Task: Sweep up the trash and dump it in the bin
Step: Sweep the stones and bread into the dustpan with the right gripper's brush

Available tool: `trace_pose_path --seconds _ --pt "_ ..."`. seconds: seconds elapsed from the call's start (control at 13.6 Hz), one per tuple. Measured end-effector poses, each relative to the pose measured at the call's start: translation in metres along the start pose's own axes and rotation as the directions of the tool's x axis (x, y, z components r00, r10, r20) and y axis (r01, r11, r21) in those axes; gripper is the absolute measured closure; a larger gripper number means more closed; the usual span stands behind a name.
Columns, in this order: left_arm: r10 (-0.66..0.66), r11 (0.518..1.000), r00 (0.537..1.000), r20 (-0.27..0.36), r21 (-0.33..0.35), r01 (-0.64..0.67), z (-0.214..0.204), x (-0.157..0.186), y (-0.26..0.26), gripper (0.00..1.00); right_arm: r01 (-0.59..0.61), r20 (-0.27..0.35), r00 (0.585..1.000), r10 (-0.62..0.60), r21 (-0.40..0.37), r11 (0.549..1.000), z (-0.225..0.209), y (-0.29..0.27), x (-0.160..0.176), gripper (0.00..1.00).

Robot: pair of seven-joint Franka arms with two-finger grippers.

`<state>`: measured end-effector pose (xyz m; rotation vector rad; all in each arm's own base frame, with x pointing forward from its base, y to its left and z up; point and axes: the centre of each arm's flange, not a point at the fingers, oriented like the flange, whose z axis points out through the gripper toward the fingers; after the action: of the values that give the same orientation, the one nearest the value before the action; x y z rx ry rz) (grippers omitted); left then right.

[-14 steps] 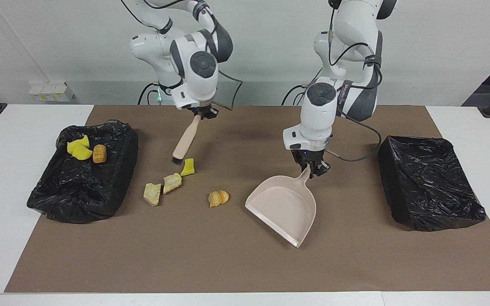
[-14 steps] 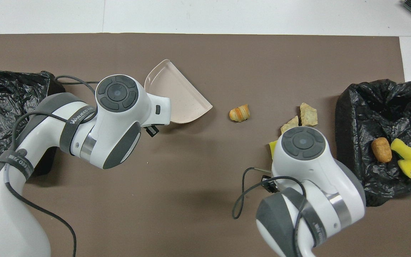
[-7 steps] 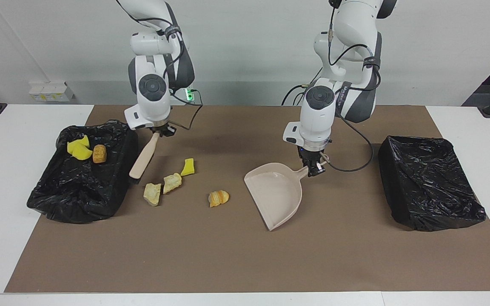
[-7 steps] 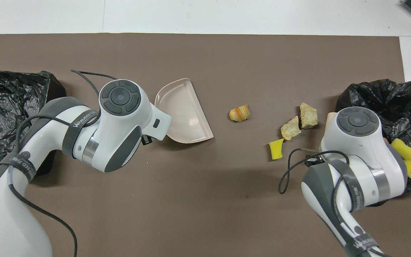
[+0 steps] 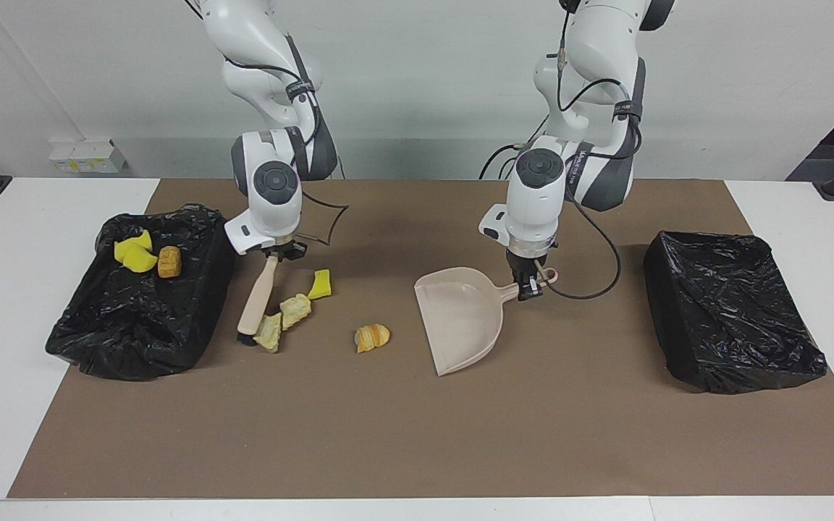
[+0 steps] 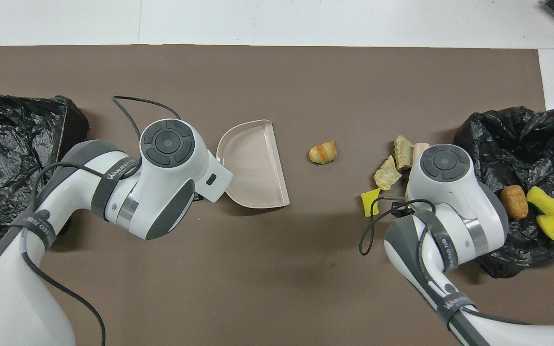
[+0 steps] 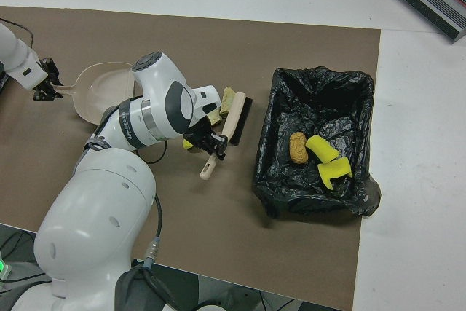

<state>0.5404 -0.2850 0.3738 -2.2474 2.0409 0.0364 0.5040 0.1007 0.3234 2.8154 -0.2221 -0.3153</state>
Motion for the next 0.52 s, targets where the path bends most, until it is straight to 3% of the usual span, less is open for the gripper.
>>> trace_pose_path --seconds 0.52 --pt "0.025 1.0 1.0 -0.014 0.019 -0.025 0.002 0.004 0.017 0.69 0.089 -0.021 0.996 -0.087 0.126 0.988 -0.04 -0.096 -0.007 0.74"
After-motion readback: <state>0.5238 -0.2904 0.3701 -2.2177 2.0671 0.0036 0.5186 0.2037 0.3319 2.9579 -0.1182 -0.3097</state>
